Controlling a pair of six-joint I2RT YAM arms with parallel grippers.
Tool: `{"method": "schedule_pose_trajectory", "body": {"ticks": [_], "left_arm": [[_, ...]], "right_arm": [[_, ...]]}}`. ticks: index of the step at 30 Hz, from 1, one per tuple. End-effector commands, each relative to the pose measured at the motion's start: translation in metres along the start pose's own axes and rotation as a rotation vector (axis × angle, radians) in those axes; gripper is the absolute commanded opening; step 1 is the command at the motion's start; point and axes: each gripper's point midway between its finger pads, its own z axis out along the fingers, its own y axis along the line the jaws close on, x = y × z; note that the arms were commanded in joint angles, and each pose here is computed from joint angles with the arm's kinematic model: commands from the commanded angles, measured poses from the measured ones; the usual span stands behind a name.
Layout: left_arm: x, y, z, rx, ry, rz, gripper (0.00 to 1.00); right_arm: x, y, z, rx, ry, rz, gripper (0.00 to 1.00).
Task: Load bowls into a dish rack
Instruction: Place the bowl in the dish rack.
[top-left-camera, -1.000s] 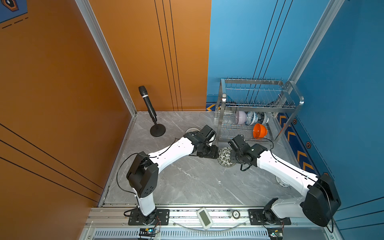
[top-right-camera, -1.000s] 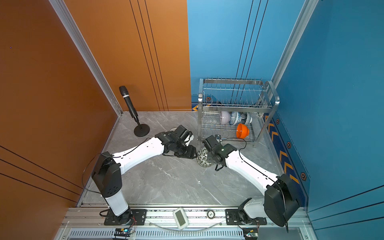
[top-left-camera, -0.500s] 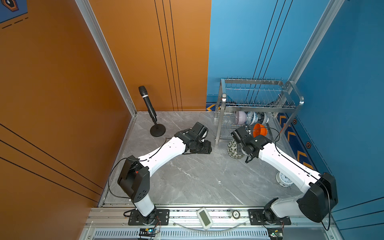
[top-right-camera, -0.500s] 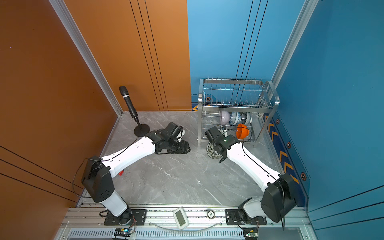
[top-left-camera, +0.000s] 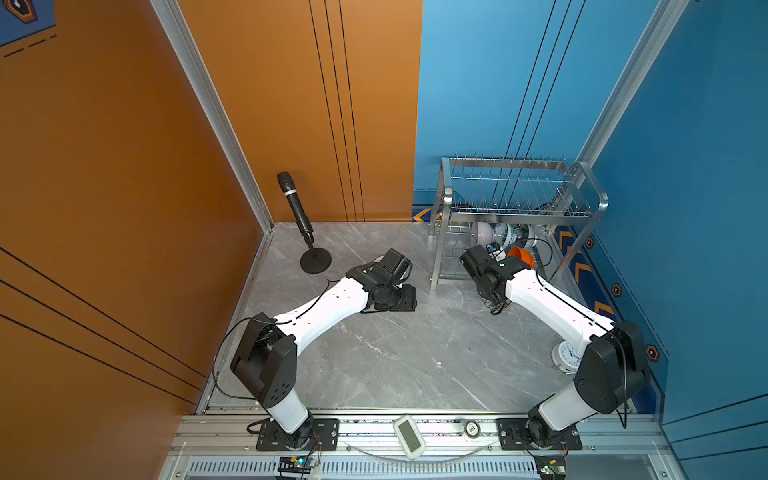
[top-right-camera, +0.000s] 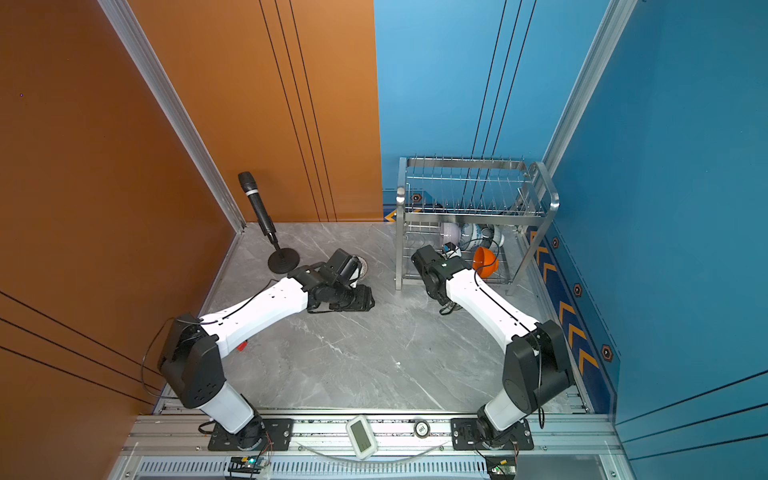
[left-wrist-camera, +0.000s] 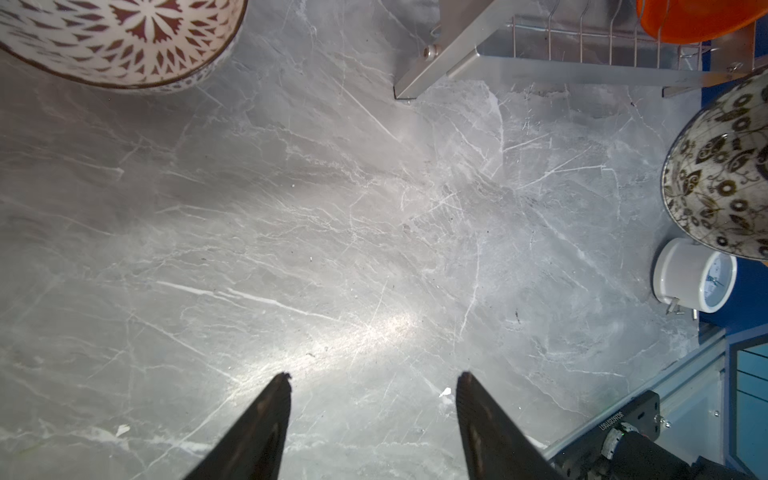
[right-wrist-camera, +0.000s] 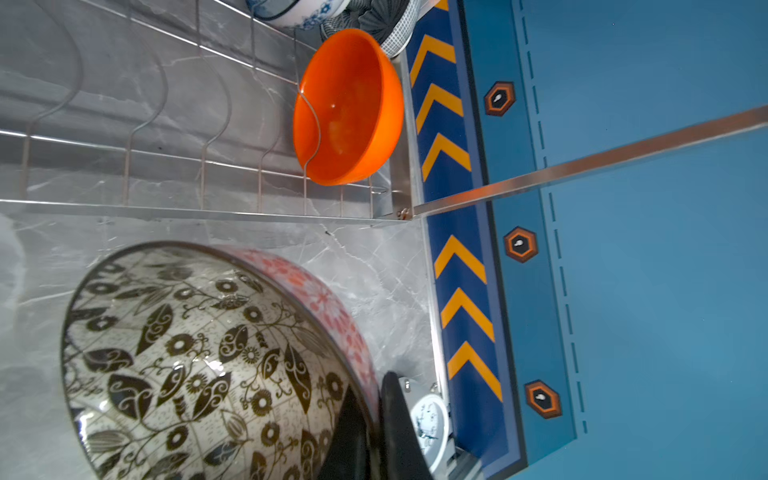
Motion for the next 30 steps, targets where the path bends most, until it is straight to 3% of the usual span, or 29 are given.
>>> {"method": "schedule_pose_trajectory", "body": {"ticks": [1,12,30], "left_arm": [[-0.005,0.007,-0.009,-0.015,-0.034,-0.02,0.65],[-0.007,0.012,-0.01,-0.026,-0.042,-0.035,0.65],[-0.011,0.021,-0.009,-0.058,-0.06,-0.067,0.64]], "right_arm": [[-0.019,-0.033,-0.005,0.173,-0.049,-0.042,0.0],[-0.051,-0.042,0.009,0.341,-0.049,-0.143,0.0],[-0.077,-0.028,0.04,0.422,-0.046,-0.202,0.0]]}}
